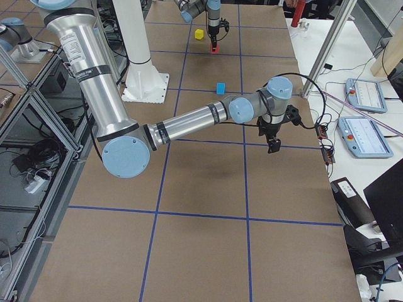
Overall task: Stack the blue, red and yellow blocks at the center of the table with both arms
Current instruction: 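Grasp the red cube with the left gripper, then carry the red cube with the left gripper above the blue cube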
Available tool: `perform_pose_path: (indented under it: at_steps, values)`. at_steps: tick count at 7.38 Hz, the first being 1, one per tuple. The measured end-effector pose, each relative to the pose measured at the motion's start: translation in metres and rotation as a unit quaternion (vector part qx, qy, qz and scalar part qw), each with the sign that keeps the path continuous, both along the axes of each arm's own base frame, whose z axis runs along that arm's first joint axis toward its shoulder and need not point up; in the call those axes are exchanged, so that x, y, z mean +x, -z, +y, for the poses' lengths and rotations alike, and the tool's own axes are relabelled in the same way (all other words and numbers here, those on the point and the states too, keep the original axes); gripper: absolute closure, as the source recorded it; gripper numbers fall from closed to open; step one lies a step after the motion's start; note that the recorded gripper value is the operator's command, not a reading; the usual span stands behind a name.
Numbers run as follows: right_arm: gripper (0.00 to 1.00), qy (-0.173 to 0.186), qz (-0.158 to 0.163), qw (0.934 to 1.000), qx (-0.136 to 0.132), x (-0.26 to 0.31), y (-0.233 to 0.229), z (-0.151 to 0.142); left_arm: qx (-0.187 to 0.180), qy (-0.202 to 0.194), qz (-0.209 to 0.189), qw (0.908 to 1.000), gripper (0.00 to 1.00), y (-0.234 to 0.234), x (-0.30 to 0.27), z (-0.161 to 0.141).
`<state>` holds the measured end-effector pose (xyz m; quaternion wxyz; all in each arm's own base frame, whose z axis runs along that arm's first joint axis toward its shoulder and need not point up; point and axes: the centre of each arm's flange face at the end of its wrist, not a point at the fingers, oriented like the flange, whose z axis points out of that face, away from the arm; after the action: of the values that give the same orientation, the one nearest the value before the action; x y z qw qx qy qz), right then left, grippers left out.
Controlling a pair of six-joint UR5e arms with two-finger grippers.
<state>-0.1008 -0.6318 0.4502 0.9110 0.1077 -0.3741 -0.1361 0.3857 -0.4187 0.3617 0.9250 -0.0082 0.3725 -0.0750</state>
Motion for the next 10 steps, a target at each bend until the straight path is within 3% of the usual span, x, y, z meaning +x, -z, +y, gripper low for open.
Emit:
perform_pose_path:
  at_steps: [2, 5, 8, 10]
  values:
    - [0.00, -0.006, 0.004, 0.9999, -0.015, 0.009, -0.017, 0.005, 0.018, -0.010, 0.010, 0.9997, 1.00, 0.104, 0.041, -0.028]
    - [0.00, -0.017, 0.012, 0.9992, -0.033, 0.054, -0.065, 0.027, 0.027, -0.024, 0.021, 0.9991, 1.00, 0.201, 0.128, -0.074]
    - [0.00, -0.015, 0.015, 0.9993, -0.030, 0.072, -0.080, 0.035, 0.042, -0.049, 0.035, 0.9973, 1.00, 0.232, 0.196, -0.083]
    - [0.00, -0.016, 0.016, 0.9993, -0.029, 0.073, -0.081, 0.036, 0.062, -0.074, 0.036, 0.9947, 1.00, 0.232, 0.210, -0.081]
